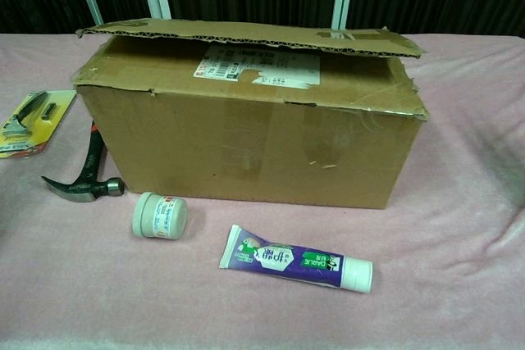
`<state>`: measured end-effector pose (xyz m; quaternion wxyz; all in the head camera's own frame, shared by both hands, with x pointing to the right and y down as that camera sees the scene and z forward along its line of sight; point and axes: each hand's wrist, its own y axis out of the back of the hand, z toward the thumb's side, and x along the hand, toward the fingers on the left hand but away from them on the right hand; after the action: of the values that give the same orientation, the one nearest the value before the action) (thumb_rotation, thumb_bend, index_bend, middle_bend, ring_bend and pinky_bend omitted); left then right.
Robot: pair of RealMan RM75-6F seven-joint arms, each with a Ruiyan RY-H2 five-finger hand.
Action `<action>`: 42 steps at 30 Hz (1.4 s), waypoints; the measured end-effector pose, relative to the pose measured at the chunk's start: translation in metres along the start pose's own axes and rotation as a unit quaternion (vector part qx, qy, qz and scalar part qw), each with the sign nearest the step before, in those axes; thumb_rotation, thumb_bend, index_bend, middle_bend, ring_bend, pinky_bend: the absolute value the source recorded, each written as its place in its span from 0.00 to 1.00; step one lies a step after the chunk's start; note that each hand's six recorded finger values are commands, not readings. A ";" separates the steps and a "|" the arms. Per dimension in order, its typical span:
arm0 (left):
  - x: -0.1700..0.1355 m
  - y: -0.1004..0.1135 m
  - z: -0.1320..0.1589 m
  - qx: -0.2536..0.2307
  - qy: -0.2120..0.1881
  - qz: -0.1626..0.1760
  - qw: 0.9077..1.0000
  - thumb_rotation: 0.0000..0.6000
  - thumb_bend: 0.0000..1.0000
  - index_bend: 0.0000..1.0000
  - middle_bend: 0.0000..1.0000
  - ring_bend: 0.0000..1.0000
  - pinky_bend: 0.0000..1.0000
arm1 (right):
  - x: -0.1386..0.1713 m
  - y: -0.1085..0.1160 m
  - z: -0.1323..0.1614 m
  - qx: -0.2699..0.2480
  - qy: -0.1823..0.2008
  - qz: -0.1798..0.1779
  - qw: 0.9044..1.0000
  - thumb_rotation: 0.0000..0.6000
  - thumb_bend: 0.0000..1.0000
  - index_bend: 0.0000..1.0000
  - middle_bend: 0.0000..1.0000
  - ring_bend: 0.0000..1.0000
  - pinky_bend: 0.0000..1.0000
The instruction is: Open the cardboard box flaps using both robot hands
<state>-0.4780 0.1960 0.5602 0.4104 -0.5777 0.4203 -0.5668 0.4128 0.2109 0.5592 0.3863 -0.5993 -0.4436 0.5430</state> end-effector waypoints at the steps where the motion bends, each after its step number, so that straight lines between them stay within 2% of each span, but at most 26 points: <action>1: 0.000 0.000 0.000 0.000 0.000 0.000 1.000 1.00 0.09 0.00 0.00 0.00 0.00 | 0.000 0.000 0.000 0.000 0.000 0.000 1.000 1.00 0.20 0.00 0.00 0.00 0.23; 13: 0.001 0.002 0.004 -0.004 -0.006 0.003 1.000 1.00 0.09 0.00 0.00 0.00 0.00 | -0.001 0.000 -0.001 -0.002 -0.002 0.001 1.000 1.00 0.20 0.00 0.00 0.00 0.23; 20: 0.009 0.013 0.026 -0.009 -0.031 0.007 0.999 1.00 0.15 0.00 0.00 0.00 0.00 | -0.003 -0.001 -0.004 -0.008 -0.010 0.003 1.000 1.00 0.20 0.00 0.00 0.00 0.23; 25: 0.030 0.026 0.062 -0.019 -0.069 0.009 0.997 1.00 0.17 0.00 0.00 0.00 0.00 | -0.004 -0.003 -0.007 -0.011 -0.016 0.006 1.000 1.00 0.20 0.00 0.00 0.00 0.23; 31: 0.059 0.036 0.114 -0.016 -0.122 -0.004 0.992 1.00 0.21 0.00 0.00 0.00 0.00 | -0.006 -0.004 -0.007 -0.016 -0.021 0.008 1.000 1.00 0.20 0.00 0.00 0.00 0.23; 42: 0.084 0.024 0.188 0.009 -0.182 -0.045 0.982 1.00 0.21 0.00 0.00 0.00 0.00 | -0.007 -0.005 -0.009 -0.027 -0.031 0.013 0.999 1.00 0.20 0.00 0.00 0.00 0.23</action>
<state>-0.2903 0.1081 0.5601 0.4597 -0.6853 0.3072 -0.4740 0.4214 0.2062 0.5673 0.3489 -0.5982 -0.4618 0.5542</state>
